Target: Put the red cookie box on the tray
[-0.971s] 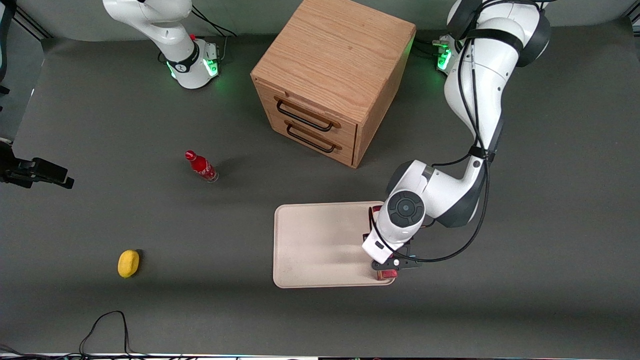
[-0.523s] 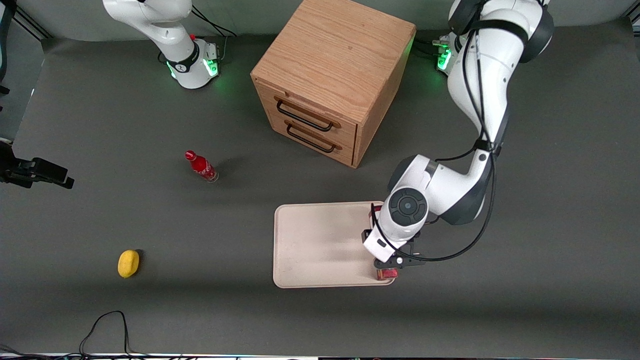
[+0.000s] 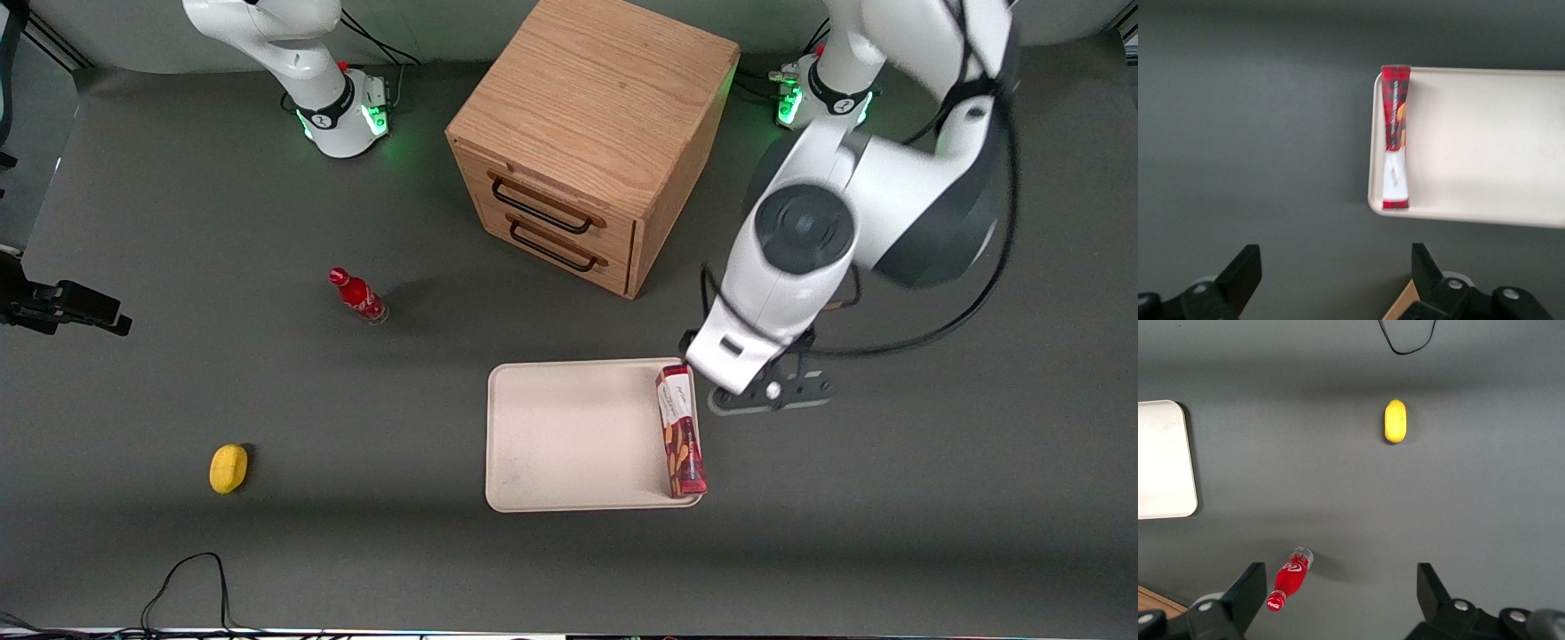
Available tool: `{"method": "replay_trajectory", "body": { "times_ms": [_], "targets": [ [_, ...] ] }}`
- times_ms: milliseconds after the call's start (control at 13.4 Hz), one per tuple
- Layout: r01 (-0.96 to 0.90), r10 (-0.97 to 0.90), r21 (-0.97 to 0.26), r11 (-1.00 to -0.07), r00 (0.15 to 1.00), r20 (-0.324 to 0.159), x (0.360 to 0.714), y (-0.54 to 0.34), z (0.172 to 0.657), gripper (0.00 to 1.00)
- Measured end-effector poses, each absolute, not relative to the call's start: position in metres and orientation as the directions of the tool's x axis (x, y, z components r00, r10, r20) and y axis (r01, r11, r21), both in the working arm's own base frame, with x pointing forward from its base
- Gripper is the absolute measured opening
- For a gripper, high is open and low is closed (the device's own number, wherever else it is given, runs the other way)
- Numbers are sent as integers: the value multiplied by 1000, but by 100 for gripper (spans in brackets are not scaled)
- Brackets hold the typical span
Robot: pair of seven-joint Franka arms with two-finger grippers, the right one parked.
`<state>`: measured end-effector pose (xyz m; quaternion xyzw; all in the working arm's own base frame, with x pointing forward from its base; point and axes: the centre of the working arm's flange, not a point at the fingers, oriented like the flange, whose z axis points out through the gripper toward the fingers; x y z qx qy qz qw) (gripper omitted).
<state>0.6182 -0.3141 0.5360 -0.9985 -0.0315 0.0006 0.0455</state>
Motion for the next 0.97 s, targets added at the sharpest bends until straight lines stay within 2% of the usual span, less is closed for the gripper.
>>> {"method": "replay_trajectory", "body": {
  "times_ms": [299, 598, 747, 971],
  "targets": [
    [-67, -62, -66, -996, 994, -85, 610, -235, 588, 100],
    [-163, -156, -49, -985, 980, -125, 613, -155, 596, 100],
    [-194, -186, -45, -980, 974, -131, 610, -117, 595, 100],
    [-220, -214, -50, -974, 971, -106, 595, -72, 590, 100]
  ]
}}
